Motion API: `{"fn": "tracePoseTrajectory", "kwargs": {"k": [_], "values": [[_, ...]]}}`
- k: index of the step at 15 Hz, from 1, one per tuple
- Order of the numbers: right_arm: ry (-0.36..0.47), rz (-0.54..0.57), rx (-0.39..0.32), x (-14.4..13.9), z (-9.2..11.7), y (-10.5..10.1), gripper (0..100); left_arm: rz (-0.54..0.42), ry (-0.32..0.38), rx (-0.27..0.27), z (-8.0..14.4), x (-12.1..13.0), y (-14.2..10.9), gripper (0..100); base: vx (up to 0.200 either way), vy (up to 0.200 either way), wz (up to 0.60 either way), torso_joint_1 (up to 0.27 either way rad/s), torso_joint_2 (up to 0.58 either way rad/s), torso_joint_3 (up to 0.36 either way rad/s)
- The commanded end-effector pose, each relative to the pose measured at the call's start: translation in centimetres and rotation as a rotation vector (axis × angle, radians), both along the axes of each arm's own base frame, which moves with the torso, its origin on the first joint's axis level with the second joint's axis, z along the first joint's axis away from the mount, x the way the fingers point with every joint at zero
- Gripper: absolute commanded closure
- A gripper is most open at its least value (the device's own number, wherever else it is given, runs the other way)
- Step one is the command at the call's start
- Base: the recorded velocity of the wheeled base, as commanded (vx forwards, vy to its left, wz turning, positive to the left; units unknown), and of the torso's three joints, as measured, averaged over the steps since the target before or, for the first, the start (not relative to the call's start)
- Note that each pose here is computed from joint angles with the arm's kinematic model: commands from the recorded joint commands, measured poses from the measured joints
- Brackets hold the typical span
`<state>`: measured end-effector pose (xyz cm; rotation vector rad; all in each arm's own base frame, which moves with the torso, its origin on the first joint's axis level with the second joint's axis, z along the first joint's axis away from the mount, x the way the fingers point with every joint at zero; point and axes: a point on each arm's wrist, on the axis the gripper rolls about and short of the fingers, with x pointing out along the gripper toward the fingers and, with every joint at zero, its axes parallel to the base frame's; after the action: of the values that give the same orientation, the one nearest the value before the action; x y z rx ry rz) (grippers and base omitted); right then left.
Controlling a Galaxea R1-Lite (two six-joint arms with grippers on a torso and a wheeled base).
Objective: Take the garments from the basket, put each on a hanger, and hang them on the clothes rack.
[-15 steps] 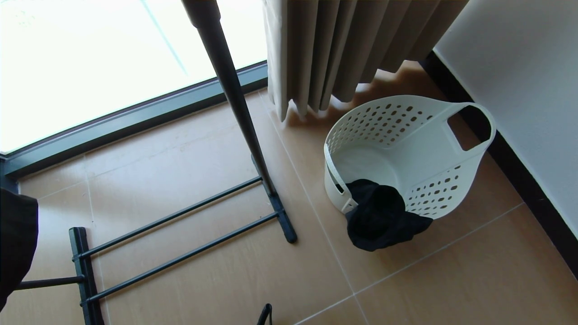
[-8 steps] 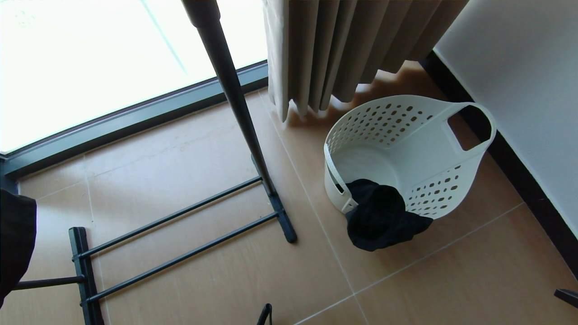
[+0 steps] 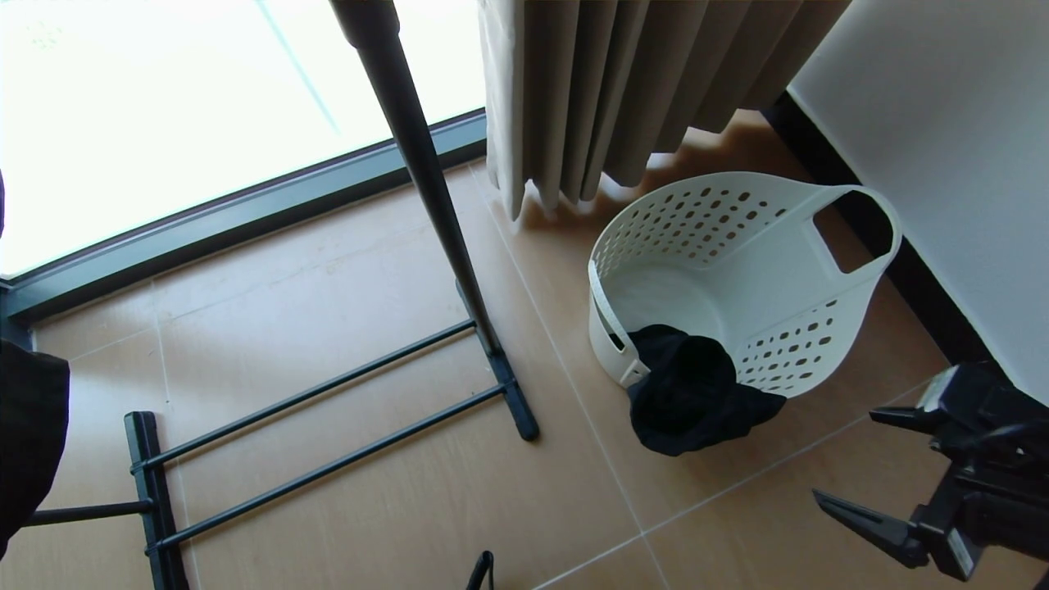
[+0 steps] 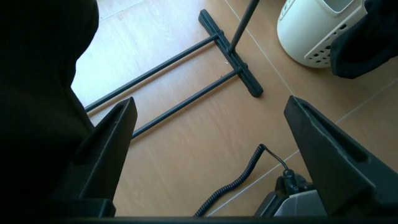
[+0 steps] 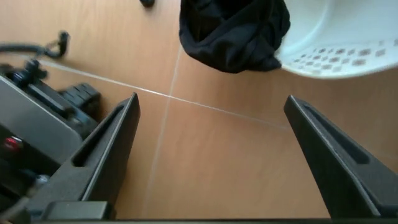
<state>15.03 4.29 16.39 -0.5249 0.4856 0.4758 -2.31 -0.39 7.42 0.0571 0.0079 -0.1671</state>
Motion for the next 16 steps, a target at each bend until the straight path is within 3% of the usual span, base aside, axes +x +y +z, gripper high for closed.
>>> {"fn": "tracePoseTrajectory", "kwargs": {"k": [1, 3, 5, 7, 16], "values": [[0.07, 0.075, -0.132, 5.4, -1.1, 1.5, 0, 0.0, 0.0, 0.0, 0.0, 0.0, 0.0, 0, 0.0, 0.0, 0.0, 0.0, 0.0, 0.0], [0.046, 0.124, -0.215, 7.3, -1.0, 2.0, 0, 0.0, 0.0, 0.0, 0.0, 0.0, 0.0, 0, 0.0, 0.0, 0.0, 0.0, 0.0, 0.0], [0.028, 0.122, -0.388, 9.9, -1.6, 2.9, 0, 0.0, 0.0, 0.0, 0.0, 0.0, 0.0, 0, 0.0, 0.0, 0.0, 0.0, 0.0, 0.0], [-0.016, 0.157, -0.46, 12.2, -2.2, 3.5, 0, 0.0, 0.0, 0.0, 0.0, 0.0, 0.0, 0, 0.0, 0.0, 0.0, 0.0, 0.0, 0.0], [-0.164, 0.059, -0.454, 17.8, -1.5, 4.3, 0, -0.002, 0.0, -0.002, 0.0, 0.0, 0.0, 0, 0.0, 0.0, 0.0, 0.0, 0.0, 0.0]]}}
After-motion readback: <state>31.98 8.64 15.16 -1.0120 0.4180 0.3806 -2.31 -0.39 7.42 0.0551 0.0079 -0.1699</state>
